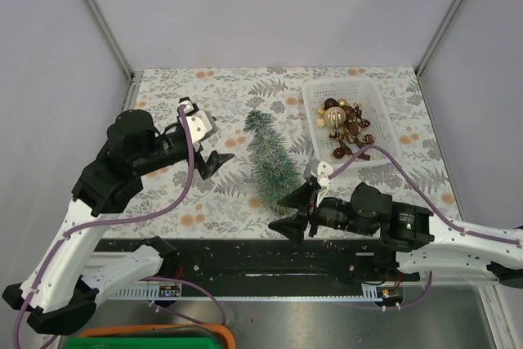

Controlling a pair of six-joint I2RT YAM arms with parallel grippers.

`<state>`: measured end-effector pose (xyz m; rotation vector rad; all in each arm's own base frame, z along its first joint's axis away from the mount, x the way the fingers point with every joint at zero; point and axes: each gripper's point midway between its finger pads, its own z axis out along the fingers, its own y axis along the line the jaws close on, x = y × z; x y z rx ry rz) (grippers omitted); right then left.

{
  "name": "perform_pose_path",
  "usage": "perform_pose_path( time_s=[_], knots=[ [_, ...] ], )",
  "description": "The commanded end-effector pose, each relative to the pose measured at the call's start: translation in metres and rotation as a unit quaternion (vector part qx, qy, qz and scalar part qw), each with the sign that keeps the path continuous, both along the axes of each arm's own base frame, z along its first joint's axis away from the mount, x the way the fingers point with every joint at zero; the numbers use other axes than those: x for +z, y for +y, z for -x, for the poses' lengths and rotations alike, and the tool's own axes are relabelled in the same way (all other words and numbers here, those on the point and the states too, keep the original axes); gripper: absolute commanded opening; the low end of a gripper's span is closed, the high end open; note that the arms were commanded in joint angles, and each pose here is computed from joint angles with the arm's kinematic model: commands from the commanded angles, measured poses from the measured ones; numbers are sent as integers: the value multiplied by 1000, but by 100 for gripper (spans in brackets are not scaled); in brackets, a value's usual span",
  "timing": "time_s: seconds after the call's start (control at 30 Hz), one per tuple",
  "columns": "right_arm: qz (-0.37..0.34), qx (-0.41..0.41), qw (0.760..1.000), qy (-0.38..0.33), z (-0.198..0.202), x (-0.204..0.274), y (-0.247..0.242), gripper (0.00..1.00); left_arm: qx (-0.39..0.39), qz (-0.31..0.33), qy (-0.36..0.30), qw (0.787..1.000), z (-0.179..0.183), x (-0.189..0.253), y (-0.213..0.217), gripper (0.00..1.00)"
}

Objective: Decorate the small christmas tree

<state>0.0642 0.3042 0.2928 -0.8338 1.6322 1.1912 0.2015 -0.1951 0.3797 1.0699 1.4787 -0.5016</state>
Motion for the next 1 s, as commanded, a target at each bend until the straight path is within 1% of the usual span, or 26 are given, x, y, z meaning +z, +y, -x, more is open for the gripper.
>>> perform_pose_path(
  time_s=[0.0,0.17,0.3,0.37,0.43,0.5,0.57,0.73,0.83,0.93,0.97],
  knots=[
    [-46,-6,997,-62,-3,65,-15,75,-57,-25,-45,997,22,3,1,99],
    [-66,-11,994,-89,-5,105,-25,76,-134,-50,-69,987,50,-13,-10,99],
    [-79,-34,990,-109,-11,123,-37,77,-181,-78,-65,978,63,-32,-30,99],
    [-82,-45,989,-114,-14,125,-41,78,-206,-93,-67,972,70,-41,-41,99],
    [-68,-68,988,-119,-23,119,-45,79,-225,-108,-76,965,76,-50,-52,99],
    [-57,-105,986,-120,-34,114,-54,79,-250,-119,-93,956,86,-54,-62,99],
    [-62,-145,980,-122,-45,115,-67,79,-270,-130,-104,948,93,-59,-70,99],
    [-81,-225,964,-118,-63,112,-109,79,-294,-145,-124,937,102,-63,-81,99],
    [-86,-250,958,-113,-67,105,-127,79,-275,-126,-127,945,98,-51,-84,99],
    [-58,-278,952,-115,-75,92,-134,79,-269,-130,-155,942,95,-39,-80,99],
    [-41,-290,949,-115,-79,87,-135,79,-263,-130,-164,942,92,-28,-77,99]
  ],
)
